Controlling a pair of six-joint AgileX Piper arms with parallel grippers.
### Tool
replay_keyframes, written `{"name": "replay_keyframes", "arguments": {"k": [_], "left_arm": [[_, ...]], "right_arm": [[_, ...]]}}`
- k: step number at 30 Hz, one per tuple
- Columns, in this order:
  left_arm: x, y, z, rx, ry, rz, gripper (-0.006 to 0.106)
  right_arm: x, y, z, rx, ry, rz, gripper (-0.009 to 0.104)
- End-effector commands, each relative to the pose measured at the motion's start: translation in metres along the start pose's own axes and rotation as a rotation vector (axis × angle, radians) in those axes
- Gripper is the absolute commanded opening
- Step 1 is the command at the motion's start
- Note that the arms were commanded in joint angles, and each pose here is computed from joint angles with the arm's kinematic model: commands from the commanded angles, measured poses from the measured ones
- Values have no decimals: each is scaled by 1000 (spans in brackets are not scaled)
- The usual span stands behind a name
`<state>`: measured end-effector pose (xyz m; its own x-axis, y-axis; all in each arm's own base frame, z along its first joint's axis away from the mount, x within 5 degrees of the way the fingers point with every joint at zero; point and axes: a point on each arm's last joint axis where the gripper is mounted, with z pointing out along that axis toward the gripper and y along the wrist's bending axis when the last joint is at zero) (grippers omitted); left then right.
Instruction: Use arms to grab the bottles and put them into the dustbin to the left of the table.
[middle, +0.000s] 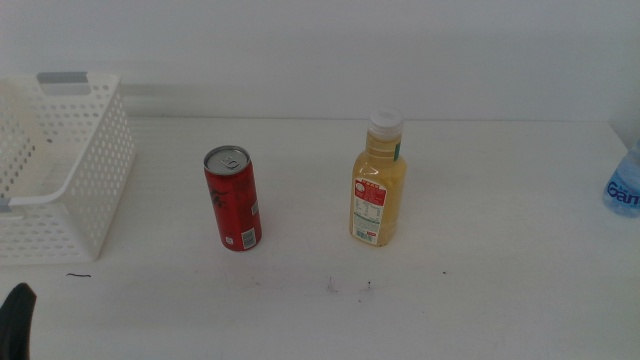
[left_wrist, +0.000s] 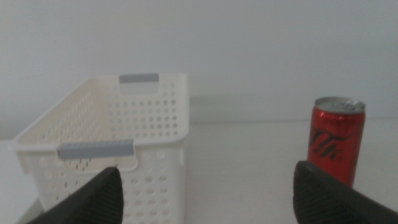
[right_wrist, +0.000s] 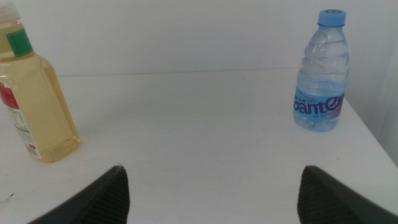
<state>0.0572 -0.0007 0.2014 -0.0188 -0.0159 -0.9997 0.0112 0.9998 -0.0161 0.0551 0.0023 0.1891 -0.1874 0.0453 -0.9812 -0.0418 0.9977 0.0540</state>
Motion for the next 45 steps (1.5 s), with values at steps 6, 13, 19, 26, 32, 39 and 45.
{"name": "replay_keyframes", "arguments": {"k": [6, 13, 19, 26, 32, 39, 45], "left_arm": [[-8, -14, 24, 168, 18, -4, 94], [12, -50, 64, 372, 140, -4, 94], [35, -67, 88, 385, 133, 5, 94], [54, -67, 98, 341, 174, 17, 94], [50, -68, 97, 349, 154, 12, 94], [47, -70, 100, 353, 132, 32, 94], [42, -79, 120, 339, 109, 36, 94]], "right_arm": [[0, -1, 0, 9, -10, -10, 81], [0, -1, 0, 9, -10, -10, 81], [0, -1, 0, 9, -10, -10, 81], [0, -1, 0, 9, -10, -10, 81], [0, -1, 0, 9, -10, -10, 81], [0, -1, 0, 9, -10, -10, 81], [0, -1, 0, 9, -10, -10, 81]]}}
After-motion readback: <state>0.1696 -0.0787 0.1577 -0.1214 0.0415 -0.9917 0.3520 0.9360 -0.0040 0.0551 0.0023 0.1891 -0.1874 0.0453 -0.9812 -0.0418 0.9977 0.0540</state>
